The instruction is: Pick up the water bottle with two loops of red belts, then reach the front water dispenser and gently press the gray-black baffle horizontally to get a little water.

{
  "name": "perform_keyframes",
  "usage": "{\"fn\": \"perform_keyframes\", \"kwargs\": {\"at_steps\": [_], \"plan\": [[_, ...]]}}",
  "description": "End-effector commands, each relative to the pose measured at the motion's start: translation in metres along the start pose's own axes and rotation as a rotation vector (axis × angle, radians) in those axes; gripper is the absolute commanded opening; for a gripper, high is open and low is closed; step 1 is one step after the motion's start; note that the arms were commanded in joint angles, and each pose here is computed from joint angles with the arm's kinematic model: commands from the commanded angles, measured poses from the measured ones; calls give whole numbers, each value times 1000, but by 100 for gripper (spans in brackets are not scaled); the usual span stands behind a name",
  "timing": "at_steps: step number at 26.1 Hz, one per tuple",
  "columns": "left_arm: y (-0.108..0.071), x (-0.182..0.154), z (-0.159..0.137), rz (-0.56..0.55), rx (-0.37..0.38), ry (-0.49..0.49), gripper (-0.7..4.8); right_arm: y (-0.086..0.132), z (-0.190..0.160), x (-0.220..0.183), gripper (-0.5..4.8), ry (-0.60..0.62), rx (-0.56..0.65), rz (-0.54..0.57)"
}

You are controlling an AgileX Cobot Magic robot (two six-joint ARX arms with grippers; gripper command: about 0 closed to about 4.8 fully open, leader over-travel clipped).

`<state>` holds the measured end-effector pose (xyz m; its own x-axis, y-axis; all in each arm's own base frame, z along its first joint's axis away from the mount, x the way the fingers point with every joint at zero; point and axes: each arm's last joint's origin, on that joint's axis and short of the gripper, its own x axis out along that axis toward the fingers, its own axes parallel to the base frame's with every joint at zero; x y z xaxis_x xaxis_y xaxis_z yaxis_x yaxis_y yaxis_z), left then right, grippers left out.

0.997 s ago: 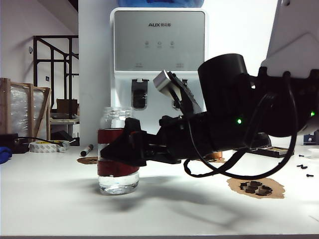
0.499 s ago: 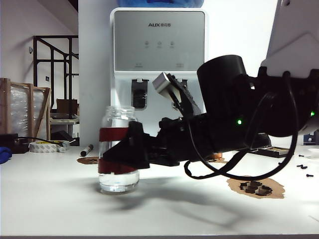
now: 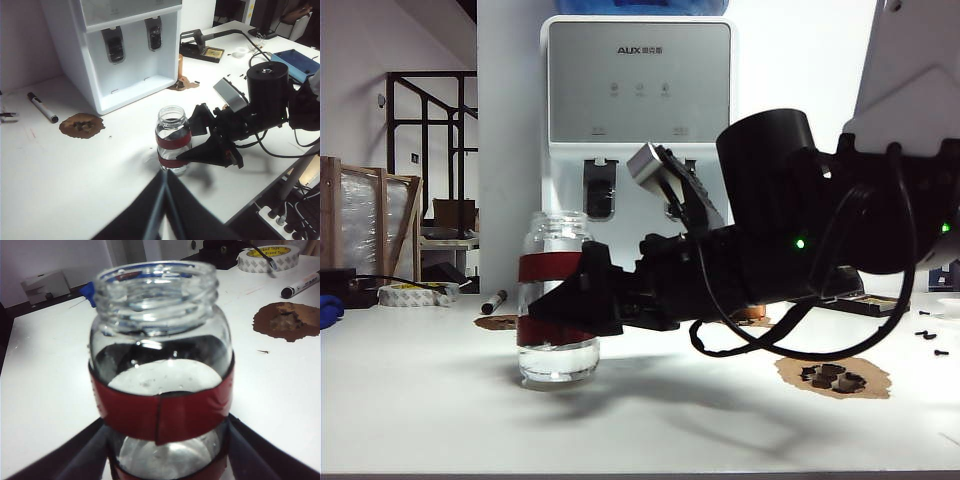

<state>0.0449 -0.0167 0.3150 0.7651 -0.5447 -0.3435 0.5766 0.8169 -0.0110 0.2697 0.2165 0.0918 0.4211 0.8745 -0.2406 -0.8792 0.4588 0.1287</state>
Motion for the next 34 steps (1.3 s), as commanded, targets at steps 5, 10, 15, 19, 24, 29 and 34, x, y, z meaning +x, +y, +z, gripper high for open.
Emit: {"fn": "perform_keyframes", "kwargs": {"at_steps": [5,10,15,19,24,29,34], "plan": [[0,-1,2,-6,4,-7,-5,1,7,0,-5,-51,-24,6],[0,-1,2,-6,3,-7,-5,-1,12,-1,-5,-69,-28,-77],[0,-1,2,-5,4,-8,-5,-4,25,-5,-5,-110,-36,-249],[0,-1,2,-5,4,-9,-5,-8,33,-10,-5,-141,-32,-441],[0,-1,3,-1,11,-20,-5,-14,41,-16,-5,-226,-18,-743],[5,-1,8,144,5,-53,-5,-17,44,-18,-5,-266,-11,-819],[4,-1,11,98,3,-89,-5,-27,53,-12,-5,-278,-10,-831]]}}
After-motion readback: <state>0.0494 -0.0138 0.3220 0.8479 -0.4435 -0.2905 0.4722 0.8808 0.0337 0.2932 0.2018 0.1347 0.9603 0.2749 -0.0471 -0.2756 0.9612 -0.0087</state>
